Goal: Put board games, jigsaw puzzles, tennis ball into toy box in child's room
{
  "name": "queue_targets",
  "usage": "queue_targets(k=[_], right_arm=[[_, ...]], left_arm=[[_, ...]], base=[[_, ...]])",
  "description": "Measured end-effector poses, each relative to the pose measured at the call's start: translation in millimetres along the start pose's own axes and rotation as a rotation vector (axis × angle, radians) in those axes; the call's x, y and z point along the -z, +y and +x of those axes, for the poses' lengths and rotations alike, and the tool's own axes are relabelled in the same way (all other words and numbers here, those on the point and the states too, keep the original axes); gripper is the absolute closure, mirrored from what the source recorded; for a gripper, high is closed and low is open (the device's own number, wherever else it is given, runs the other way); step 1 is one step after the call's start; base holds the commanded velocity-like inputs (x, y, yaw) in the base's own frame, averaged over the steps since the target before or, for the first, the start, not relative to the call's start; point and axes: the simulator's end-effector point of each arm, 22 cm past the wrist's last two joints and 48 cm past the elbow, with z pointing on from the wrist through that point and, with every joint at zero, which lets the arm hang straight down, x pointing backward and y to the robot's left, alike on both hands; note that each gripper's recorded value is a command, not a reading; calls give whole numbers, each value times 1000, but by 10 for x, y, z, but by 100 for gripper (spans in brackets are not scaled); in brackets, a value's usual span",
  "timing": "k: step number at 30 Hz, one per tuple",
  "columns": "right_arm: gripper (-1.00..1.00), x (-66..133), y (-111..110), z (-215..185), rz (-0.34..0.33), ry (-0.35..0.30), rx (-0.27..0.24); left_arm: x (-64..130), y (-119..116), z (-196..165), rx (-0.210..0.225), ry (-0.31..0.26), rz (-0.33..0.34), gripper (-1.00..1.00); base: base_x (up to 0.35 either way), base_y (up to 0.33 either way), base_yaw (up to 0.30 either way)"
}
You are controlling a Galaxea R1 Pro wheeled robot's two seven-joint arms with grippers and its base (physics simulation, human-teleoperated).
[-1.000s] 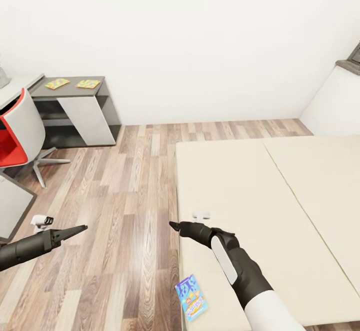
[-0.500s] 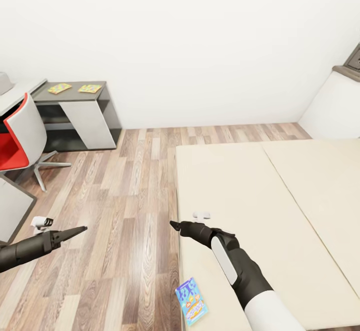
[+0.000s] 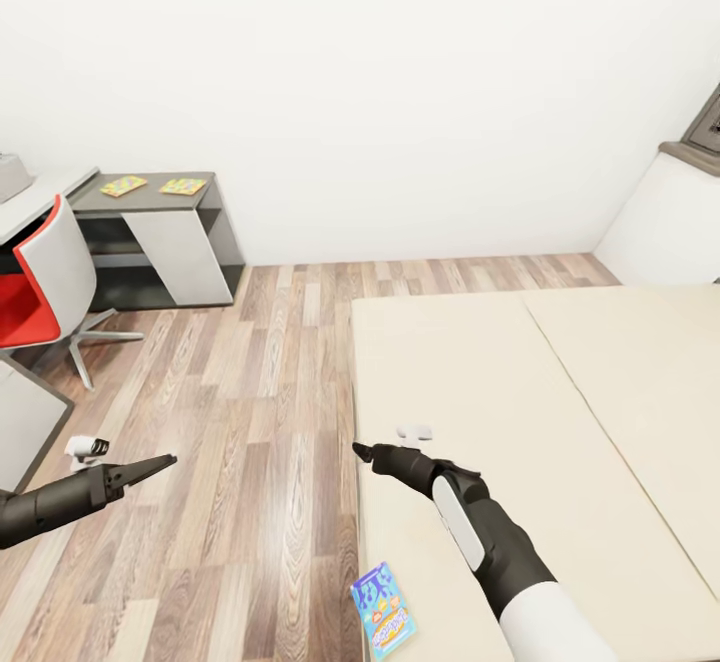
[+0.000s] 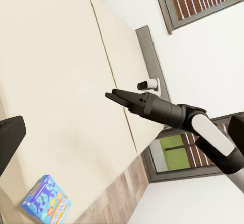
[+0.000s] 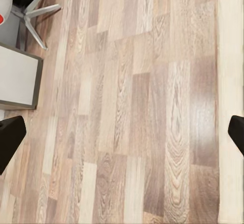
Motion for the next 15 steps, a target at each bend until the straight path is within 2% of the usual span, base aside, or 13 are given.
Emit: queue_targets(k=[15], right_arm=[[-100,79,11,-124,2,-27,19]], left_arm=[[16,-99,-49,-19,-9,10,-100]], base=[[0,0,0]])
